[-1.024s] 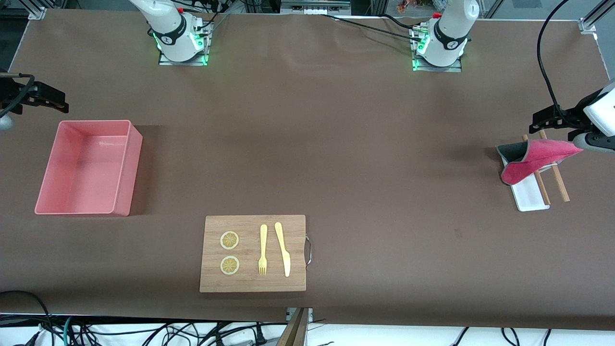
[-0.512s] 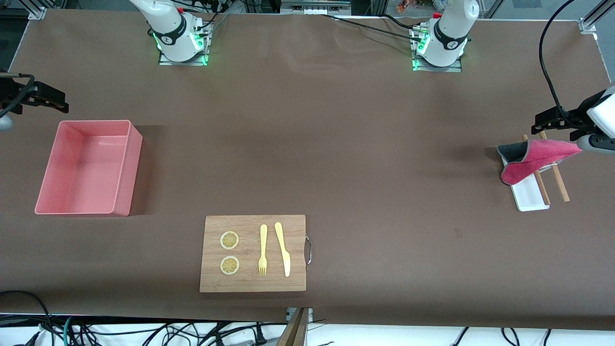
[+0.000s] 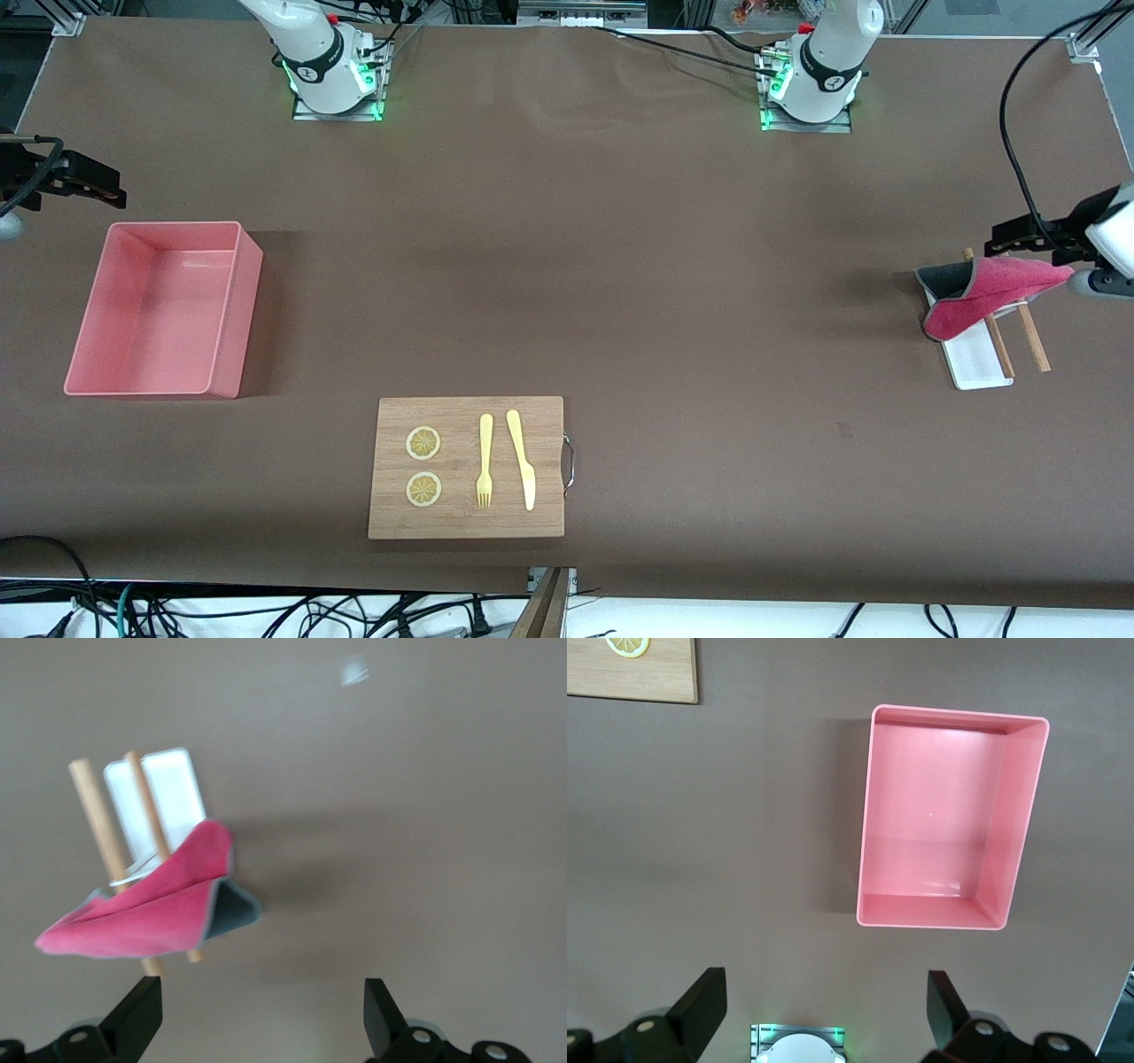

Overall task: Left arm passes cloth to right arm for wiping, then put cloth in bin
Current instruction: 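Lower the left gripper onto the pink cloth on the white tray and grasp it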

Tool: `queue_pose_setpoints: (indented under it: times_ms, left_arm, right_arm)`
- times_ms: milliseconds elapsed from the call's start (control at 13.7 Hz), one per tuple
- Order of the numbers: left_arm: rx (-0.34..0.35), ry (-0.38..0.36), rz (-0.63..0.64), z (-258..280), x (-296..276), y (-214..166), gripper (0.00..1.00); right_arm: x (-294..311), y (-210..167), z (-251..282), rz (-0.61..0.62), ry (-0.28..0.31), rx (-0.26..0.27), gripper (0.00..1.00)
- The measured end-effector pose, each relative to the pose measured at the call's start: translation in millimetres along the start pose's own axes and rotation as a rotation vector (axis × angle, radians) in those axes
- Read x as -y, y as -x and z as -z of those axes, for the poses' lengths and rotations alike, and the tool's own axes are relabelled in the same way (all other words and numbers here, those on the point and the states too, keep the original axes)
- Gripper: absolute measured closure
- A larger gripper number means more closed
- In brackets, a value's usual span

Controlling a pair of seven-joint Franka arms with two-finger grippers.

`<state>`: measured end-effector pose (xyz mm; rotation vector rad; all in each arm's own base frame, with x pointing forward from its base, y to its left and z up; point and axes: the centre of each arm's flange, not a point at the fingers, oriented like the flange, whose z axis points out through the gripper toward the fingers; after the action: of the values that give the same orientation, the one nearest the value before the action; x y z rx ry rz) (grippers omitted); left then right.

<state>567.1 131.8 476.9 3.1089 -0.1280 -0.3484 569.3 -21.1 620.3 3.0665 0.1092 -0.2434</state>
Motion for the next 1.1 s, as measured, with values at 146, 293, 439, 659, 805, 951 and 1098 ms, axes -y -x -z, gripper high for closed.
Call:
queue_pose_setpoints:
  times_ms: [146, 293, 439, 659, 805, 951, 1098]
  left_arm:
    - [0.077, -0.003, -0.077, -49, 46, -9, 0.0]
    - [0.129, 0.011, -0.2, -98, 76, -21, 0.0]
    - [0.18, -0.027, -0.378, -129, 87, -32, 0.0]
    - [0.213, -0.032, -0.565, -143, 89, -38, 0.0]
    - [0.204, -0.042, -0.694, -140, 92, -40, 0.0]
    - [0.198, -0.032, -0.793, -141, 104, -36, 0.0]
    - [0.195, -0.008, -0.829, -149, 125, -27, 0.0]
  right_arm:
    - [0, 0, 0, -0.001, 0.0, 0.0, 0.0]
    - [-1, 0, 0, -0.001, 0.0, 0.0, 0.0]
    - [-1, 0, 0, -0.001, 0.0, 0.0, 0.0]
    - [-1, 0, 0, -0.001, 0.0, 0.0, 0.0]
    - [-1, 0, 0, -0.001, 0.0, 0.0, 0.0]
    - [-1, 0, 0, -0.001, 0.0, 0.0, 0.0]
    - [-1, 0, 0, -0.001, -0.001, 0.0, 0.0]
